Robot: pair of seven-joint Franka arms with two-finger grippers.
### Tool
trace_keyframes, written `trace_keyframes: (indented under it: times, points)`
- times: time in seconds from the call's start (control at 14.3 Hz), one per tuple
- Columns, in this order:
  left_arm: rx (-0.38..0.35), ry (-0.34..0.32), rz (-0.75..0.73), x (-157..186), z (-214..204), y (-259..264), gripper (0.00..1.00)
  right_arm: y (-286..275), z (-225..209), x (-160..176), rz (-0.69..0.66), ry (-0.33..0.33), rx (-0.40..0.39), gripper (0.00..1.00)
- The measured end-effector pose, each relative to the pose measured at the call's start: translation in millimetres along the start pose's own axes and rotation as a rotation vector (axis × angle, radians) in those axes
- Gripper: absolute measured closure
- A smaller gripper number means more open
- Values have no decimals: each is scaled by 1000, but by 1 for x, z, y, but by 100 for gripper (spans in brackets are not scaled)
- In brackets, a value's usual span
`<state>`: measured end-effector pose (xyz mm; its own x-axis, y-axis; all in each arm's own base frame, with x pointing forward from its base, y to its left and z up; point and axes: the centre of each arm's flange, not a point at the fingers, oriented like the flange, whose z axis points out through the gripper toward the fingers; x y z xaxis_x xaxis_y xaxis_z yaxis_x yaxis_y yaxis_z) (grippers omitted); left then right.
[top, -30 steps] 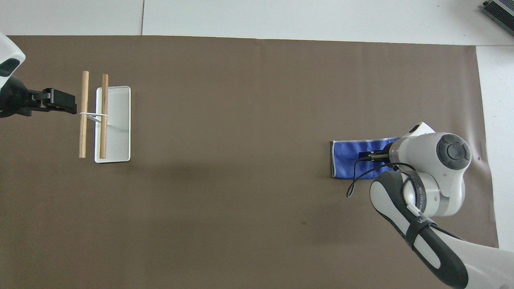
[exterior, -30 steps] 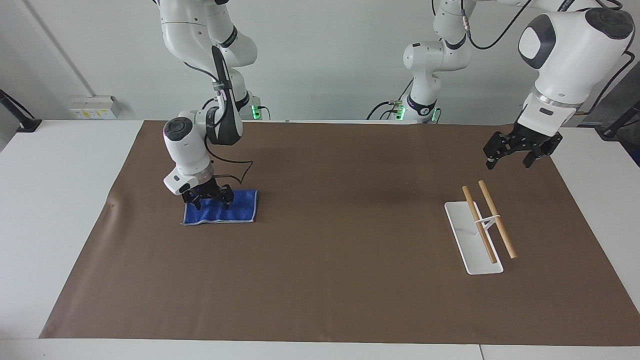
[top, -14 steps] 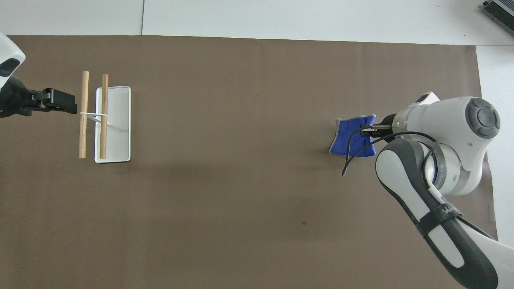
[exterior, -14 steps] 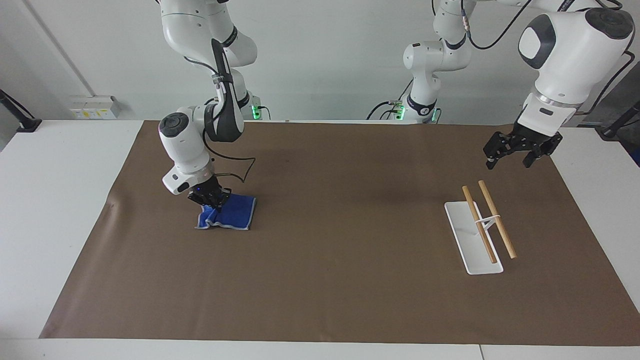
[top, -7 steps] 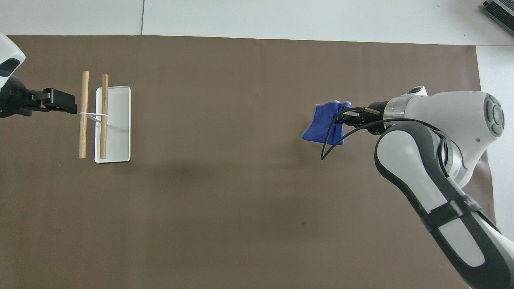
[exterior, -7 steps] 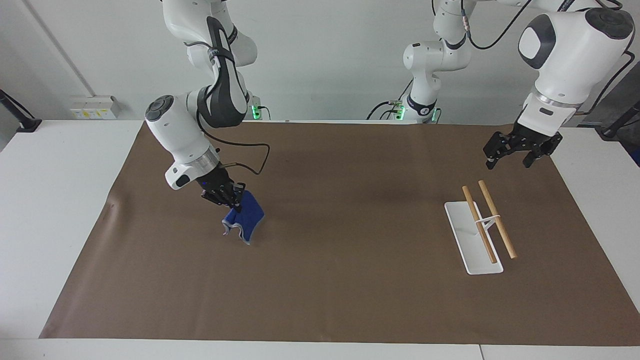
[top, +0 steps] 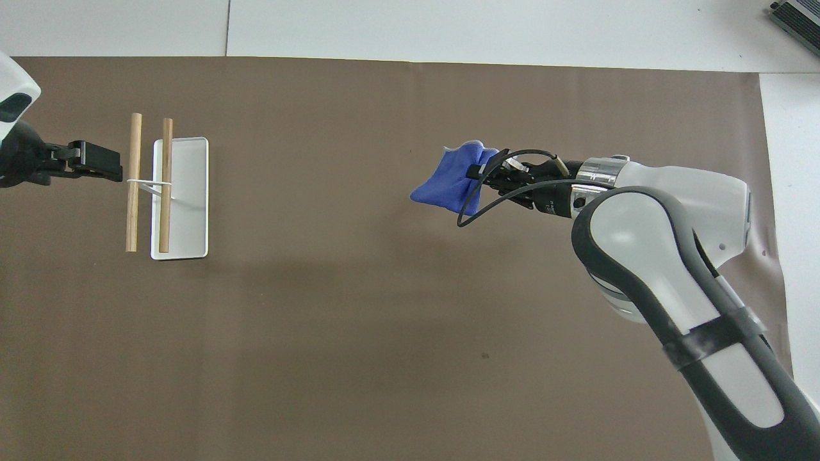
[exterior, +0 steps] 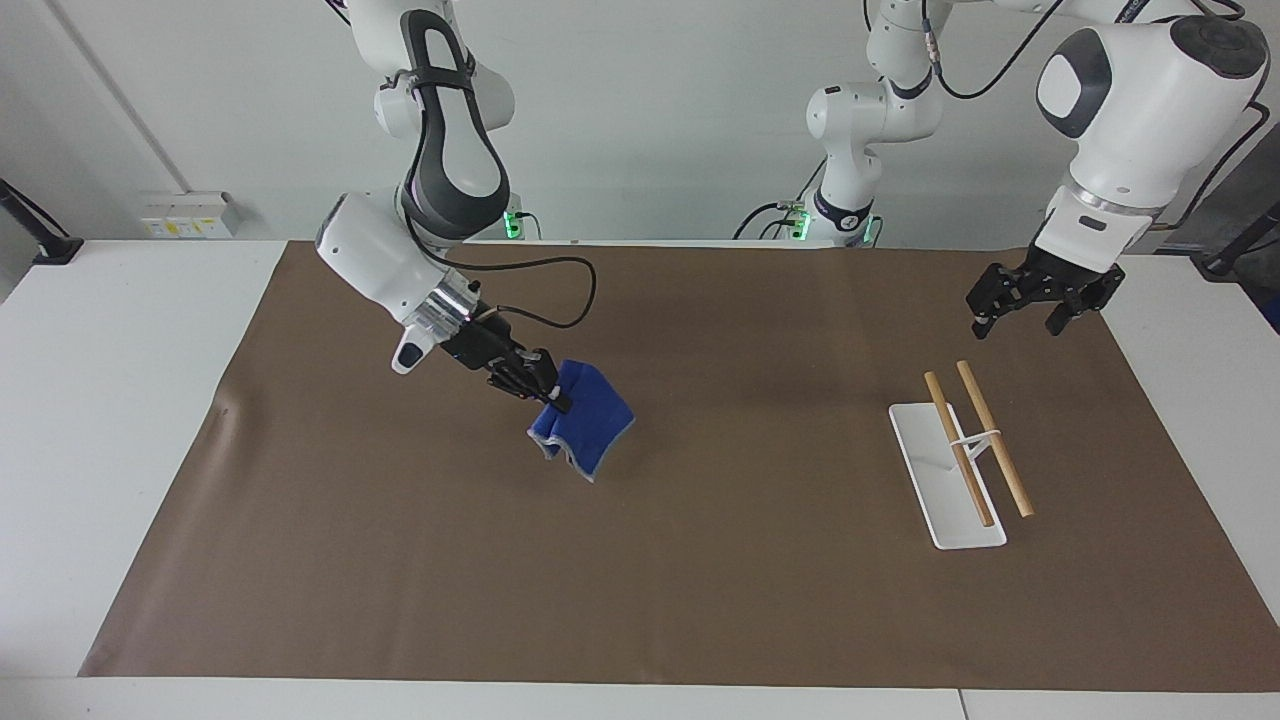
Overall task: Right arm passes towel to left arm to hang
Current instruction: 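Lift the towel with the right gripper while the left gripper approaches, then close the left gripper on the towel held by the right gripper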
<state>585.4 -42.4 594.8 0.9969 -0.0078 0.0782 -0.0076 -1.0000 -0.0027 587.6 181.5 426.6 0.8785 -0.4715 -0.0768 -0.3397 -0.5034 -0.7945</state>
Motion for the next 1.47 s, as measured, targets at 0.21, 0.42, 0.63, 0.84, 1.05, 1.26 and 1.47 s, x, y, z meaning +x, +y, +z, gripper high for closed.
trace_keyframes:
  times: [0.21,0.42,0.63,0.84,1.05,1.26,1.47]
  points:
    - [0,-11,5,-2,0,3,0,-18,25,-33,147,15,133,94]
    - [1,-15,3,-6,-5,2,0,-29,45,-65,309,30,232,94]
    - [2,-18,-19,-8,-6,4,0,-38,52,-82,479,39,314,94]
    - [-49,-40,-196,-14,1,12,0,-50,61,-103,571,33,347,94]
    - [-174,-70,-351,-24,18,25,0,-58,66,-115,588,25,350,94]
    - [-232,-64,-571,-31,27,41,0,-62,67,-119,610,13,355,94]
    - [-281,-29,-862,-34,23,87,0,-70,70,-126,635,0,360,94]
